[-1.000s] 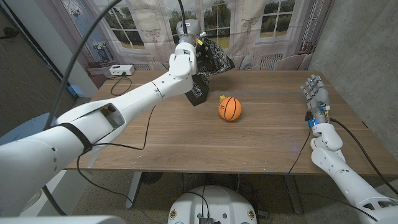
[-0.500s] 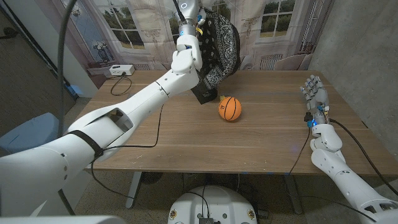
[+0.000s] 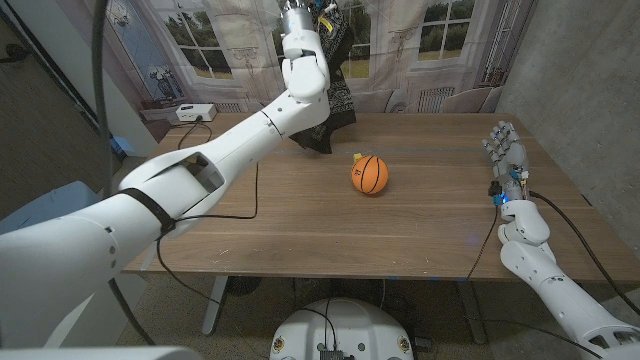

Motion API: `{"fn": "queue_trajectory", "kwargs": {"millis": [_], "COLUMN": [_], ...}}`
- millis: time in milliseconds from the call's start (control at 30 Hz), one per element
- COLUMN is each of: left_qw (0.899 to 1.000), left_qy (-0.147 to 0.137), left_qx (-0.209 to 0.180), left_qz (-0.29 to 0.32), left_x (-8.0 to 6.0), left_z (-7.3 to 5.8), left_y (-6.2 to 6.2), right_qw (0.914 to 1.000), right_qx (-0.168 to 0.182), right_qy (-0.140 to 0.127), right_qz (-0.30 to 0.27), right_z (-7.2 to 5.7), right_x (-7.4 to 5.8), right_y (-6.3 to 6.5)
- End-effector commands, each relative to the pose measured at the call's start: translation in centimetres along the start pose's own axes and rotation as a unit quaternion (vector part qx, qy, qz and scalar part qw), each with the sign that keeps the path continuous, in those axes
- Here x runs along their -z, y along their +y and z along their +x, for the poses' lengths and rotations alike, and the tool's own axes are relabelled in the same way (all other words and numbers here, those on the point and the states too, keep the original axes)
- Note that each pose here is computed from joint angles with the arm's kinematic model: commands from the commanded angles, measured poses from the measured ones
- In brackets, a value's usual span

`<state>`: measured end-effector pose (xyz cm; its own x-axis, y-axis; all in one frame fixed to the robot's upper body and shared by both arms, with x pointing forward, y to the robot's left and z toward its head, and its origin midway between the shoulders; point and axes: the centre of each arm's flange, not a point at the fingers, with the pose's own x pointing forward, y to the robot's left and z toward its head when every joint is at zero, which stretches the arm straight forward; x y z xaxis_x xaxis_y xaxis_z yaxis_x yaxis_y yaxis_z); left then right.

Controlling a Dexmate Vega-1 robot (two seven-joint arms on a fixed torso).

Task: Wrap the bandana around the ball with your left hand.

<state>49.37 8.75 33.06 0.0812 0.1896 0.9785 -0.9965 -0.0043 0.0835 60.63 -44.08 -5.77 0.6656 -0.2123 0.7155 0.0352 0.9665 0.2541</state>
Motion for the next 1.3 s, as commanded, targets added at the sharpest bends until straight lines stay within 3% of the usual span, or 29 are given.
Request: {"fn": "queue_trajectory", "kwargs": {"millis": [33, 233, 433, 600, 833, 1033, 1200, 1300], "left_qw": [0.997, 0.998, 0.995, 0.981, 0.957, 0.949, 0.945, 0.948], "left_qy": [-0.009, -0.022, -0.022, -0.031, -0.038, -0.056, -0.072, -0.078], "left_qx": [-0.059, -0.057, 0.006, 0.072, 0.134, 0.151, 0.169, 0.169], "left_qz": [0.049, 0.001, -0.1, -0.177, -0.256, -0.27, -0.271, -0.257], "left_x": [-2.0, -2.5, -2.3, -1.9, -1.5, -1.9, -2.8, -3.5], "left_z": [3.4, 4.7, 6.1, 6.8, 7.2, 7.1, 6.9, 6.8], "left_y": [2.7, 2.9, 3.2, 3.2, 3.2, 3.5, 3.5, 3.6], "right_qw": [0.9981, 0.9928, 0.9834, 0.9769, 0.965, 0.9479, 0.9404, 0.9382], "right_qx": [-0.002, -0.026, -0.06, -0.081, -0.104, -0.121, -0.134, -0.145], "right_qy": [0.028, 0.062, 0.095, 0.109, 0.124, 0.14, 0.142, 0.139], "right_qz": [-0.054, -0.099, -0.142, -0.165, -0.206, -0.259, -0.278, -0.282], "right_z": [-0.4, -0.5, -0.2, 0.2, 0.9, 1.2, 1.3, 1.4], "right_x": [0.0, 0.1, 0.3, 0.6, 0.6, 0.7, 0.8, 0.8], "right_y": [0.7, 1.1, 1.8, 2.8, 4.5, 6.4, 8.1, 9.2]}}
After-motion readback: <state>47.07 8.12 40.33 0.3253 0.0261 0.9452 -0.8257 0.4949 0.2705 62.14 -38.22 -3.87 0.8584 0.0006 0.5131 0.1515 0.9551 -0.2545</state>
